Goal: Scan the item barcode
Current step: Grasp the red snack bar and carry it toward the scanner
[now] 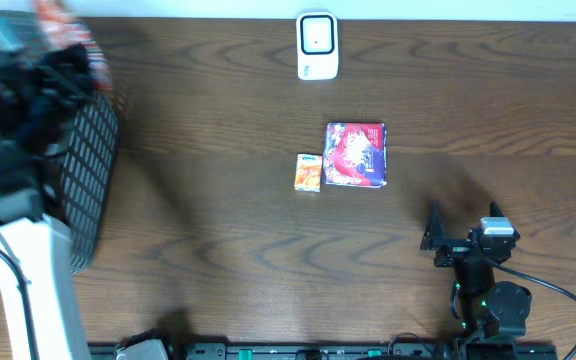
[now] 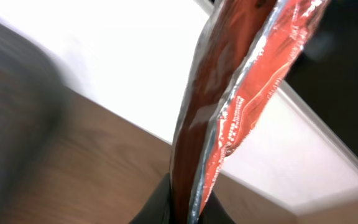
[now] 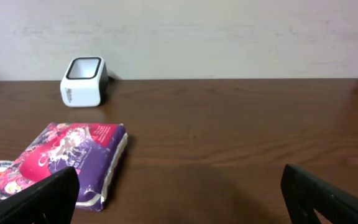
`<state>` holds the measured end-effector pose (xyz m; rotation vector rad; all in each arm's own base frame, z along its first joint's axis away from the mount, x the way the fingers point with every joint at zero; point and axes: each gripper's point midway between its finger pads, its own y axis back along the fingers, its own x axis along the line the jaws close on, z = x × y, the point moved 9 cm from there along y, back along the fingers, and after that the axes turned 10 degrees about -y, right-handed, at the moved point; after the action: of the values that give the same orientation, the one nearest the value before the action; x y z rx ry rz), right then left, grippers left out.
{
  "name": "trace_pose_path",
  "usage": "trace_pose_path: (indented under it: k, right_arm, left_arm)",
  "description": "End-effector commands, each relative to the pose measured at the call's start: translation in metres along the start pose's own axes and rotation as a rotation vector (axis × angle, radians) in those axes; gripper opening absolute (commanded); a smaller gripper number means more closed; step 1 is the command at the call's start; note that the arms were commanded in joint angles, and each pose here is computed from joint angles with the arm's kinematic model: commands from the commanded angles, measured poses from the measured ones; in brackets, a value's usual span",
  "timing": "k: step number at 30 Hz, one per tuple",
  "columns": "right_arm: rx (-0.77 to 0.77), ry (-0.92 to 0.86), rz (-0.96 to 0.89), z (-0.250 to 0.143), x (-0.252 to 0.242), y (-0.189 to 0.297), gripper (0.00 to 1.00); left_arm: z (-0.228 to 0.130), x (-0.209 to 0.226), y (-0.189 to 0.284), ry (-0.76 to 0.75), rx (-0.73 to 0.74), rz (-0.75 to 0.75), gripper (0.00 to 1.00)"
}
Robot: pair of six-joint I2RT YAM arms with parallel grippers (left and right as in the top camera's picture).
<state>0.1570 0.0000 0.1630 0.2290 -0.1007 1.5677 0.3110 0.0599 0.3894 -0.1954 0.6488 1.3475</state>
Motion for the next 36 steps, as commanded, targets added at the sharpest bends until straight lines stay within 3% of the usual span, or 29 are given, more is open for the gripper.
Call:
trace_pose_path:
  k: [1,3,8,10,19,24,27,30,33,36]
  right_arm:
    - [0.001,-0.007,-0.003,-0.001,-0.001,0.000,0.99]
    - [0.002,-0.007,-0.003,-0.001,-0.001,0.000,0.99]
    - [0.002,-0.007,-0.003,-0.001,-0.001,0.000,0.99]
    - [0.001,-0.007,-0.003,-0.001,-0.001,0.000,0.99]
    - [0.002,-0.007,-0.003,-0.001,-0.001,0.000,0.99]
    - [0.002,-0.007,-0.003,-0.001,-0.001,0.000,0.99]
    - [0.002,-0.007,-0.003,-0.001,-0.001,0.000,0.99]
    - [0.002,-0.007,-0.003,-0.001,-0.001,0.000,0.99]
    - [0.002,-0.007,-0.003,-0.001,-0.001,0.000,0.99]
    - [0.001,-0.007,-0.003,-0.001,-0.001,0.000,0.99]
  left_arm:
    - [-0.026,-0.048,0.000,-0.102,0.048,0.022,0.08]
    - [-0.050,-0.061,-0.007,-0.144,0.118,0.095,0.07]
    - [-0.132,-0.075,-0.033,-0.350,0.333,0.488,0.08]
    - [-0.171,-0.078,-0.052,-0.366,0.415,0.578,0.07]
    - [-0.301,-0.067,-0.133,-0.390,0.626,0.656,0.09]
    - [-0.334,-0.069,-0.152,-0.403,0.657,0.595,0.43]
    - [-0.318,-0.084,-0.150,-0.465,0.658,0.512,0.59]
    - [-0.268,-0.113,-0.139,-0.566,0.575,0.397,0.62]
    - [-0.197,-0.133,-0.112,-0.580,0.383,0.371,0.69]
    - [-0.118,-0.125,-0.072,-0.490,0.122,0.475,0.70]
